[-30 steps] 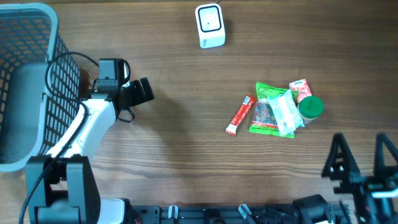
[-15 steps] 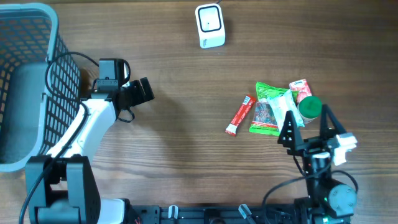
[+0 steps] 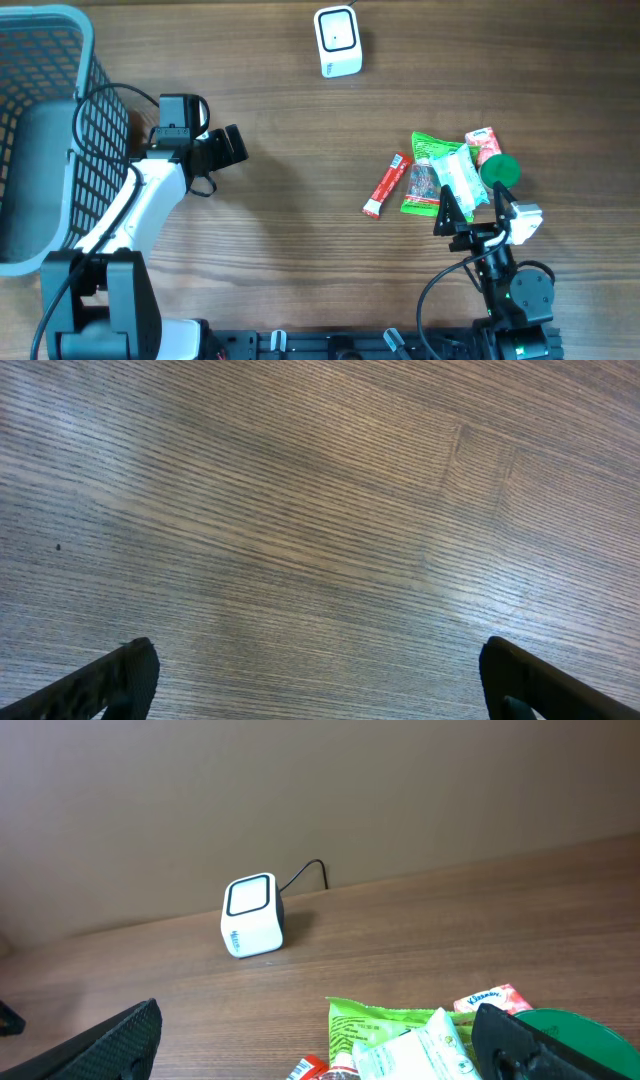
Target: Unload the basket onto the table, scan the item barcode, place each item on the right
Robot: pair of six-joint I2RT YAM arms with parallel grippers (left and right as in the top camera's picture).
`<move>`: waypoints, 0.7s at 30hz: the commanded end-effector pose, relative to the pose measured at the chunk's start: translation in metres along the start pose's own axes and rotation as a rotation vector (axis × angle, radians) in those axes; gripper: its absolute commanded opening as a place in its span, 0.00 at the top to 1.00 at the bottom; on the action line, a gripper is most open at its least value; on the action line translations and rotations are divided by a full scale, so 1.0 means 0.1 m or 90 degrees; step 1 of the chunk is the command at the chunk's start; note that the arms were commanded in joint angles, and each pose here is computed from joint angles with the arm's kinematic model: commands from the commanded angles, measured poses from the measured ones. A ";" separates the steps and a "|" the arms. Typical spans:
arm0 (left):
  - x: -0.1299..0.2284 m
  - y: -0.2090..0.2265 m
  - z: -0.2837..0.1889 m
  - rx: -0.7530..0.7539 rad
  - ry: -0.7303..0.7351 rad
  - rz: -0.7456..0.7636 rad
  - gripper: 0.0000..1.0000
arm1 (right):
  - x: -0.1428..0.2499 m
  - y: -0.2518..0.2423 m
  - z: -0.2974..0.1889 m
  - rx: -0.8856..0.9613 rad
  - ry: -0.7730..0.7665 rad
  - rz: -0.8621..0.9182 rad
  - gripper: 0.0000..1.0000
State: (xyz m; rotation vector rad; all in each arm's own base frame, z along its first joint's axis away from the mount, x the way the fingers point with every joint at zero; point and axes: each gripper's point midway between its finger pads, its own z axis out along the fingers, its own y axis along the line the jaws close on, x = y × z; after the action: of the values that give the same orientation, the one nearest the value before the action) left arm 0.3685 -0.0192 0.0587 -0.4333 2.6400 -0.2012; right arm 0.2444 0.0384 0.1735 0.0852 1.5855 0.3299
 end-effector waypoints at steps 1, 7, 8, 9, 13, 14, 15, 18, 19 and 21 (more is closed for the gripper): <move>-0.07 0.01 -0.02 -0.004 -0.011 -0.001 0.00 | 0.00 0.01 0.00 -0.006 0.001 0.000 0.00; -0.07 0.01 -0.02 -0.004 -0.011 -0.001 0.00 | 0.00 0.01 0.00 -0.006 0.001 0.000 0.00; -0.07 0.01 -0.02 -0.004 -0.011 -0.001 0.00 | 0.00 0.01 0.00 -0.006 0.001 0.000 0.00; -0.07 0.01 -0.02 -0.004 -0.011 -0.001 0.00 | 0.00 0.01 0.00 -0.006 0.001 0.000 0.00; -0.07 0.01 -0.02 -0.004 -0.011 -0.001 0.00 | 0.00 0.01 0.00 -0.006 0.001 0.000 0.00; -0.07 0.01 -0.02 -0.004 -0.011 -0.001 0.00 | 0.00 0.01 0.00 -0.006 0.001 0.000 0.00; -0.07 0.01 -0.02 -0.004 -0.011 -0.001 0.00 | 0.00 0.01 0.00 -0.006 0.001 0.000 0.00; -0.10 -0.01 -0.07 0.000 -0.022 0.000 0.00 | 0.00 0.01 0.00 -0.006 0.001 0.000 0.00; -0.15 -0.03 -0.16 0.006 -0.039 0.001 0.00 | 0.00 0.01 0.00 -0.006 0.001 0.000 0.00; -0.31 -0.11 -0.50 0.029 -0.099 0.004 0.00 | 0.00 0.01 0.00 -0.006 0.001 0.000 0.00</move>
State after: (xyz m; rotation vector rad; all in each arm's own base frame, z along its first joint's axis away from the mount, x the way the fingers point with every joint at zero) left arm 0.3683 -0.0192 0.0626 -0.4316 2.6314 -0.2030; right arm 0.2444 0.0384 0.1735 0.0852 1.5855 0.3299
